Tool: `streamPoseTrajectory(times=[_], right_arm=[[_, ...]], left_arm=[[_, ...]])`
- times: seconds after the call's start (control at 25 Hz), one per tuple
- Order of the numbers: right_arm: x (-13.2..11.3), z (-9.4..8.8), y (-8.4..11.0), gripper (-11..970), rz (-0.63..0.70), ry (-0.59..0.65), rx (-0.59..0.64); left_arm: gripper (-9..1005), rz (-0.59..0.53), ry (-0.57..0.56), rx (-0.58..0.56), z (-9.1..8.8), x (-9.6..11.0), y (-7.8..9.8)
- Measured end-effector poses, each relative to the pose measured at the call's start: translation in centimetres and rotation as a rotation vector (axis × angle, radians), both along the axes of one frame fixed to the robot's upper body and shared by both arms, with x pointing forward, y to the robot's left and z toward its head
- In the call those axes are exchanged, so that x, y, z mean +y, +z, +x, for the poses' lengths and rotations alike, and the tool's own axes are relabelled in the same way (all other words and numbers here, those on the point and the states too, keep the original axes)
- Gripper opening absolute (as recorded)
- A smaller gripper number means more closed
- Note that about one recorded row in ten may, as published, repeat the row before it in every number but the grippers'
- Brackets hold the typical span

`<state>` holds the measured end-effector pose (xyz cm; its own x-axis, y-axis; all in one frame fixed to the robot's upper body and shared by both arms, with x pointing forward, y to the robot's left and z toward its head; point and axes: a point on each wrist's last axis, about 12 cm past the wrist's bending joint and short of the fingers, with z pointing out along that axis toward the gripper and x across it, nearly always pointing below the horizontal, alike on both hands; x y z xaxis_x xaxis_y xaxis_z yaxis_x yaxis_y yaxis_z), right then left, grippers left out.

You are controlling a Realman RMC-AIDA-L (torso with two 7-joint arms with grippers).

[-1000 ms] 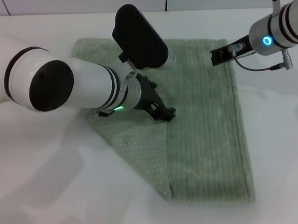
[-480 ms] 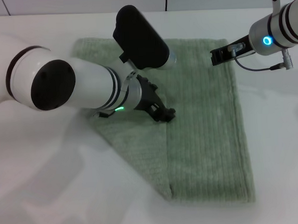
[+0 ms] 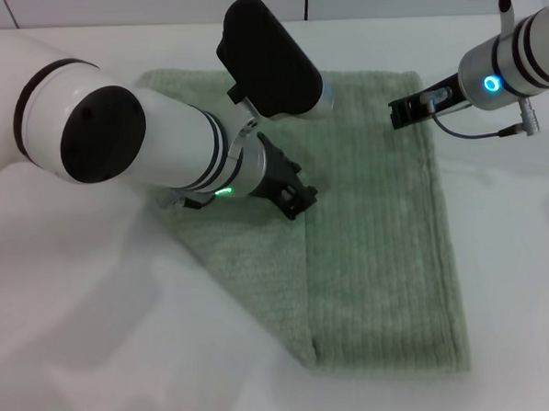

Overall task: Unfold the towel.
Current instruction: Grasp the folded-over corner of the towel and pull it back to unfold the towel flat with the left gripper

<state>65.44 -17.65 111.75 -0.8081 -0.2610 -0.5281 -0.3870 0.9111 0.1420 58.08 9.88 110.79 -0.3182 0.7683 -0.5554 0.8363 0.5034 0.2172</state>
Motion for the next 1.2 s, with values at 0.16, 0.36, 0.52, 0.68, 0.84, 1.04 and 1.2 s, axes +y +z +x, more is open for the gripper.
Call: streamPoseTrajectory(times=[0.16,0.36,0.52,0.68,0.84,1.04,1.2], right_arm=[[0.0,0.0,0.0,-1,0.000,-0.001,0.000],[0.0,0.0,-0.1,0,0.002,-0.002,0.001],[0.0,-0.1,-0.2,0,0.004,0.000,0.005],[0.0,-0.2,-0.2,0,0.003,0.002,0.006],[0.0,-0.2,-0.2,0,0.003,0.002,0.007],[0.0,-0.2,-0.3,0,0.003,0.001,0.011],[0.0,-0.2,-0.3,0,0.003,0.000,0.011]], left_arm=[[419,-0.010,0.001,-0.001,-0.1,-0.1,0.5],[149,0.004,0.010,0.005,0.0,0.0,0.6],[-2,0.020,-0.004,0.004,-0.1,-0.2,0.6],[52,0.022,-0.020,-0.002,-0.3,-0.6,0.7],[106,0.001,-0.023,-0.016,-0.6,-0.8,1.0],[201,-0.023,-0.033,-0.044,-0.7,-1.0,1.6],[312,-0.011,-0.034,-0.041,-0.6,-0.9,1.2]])
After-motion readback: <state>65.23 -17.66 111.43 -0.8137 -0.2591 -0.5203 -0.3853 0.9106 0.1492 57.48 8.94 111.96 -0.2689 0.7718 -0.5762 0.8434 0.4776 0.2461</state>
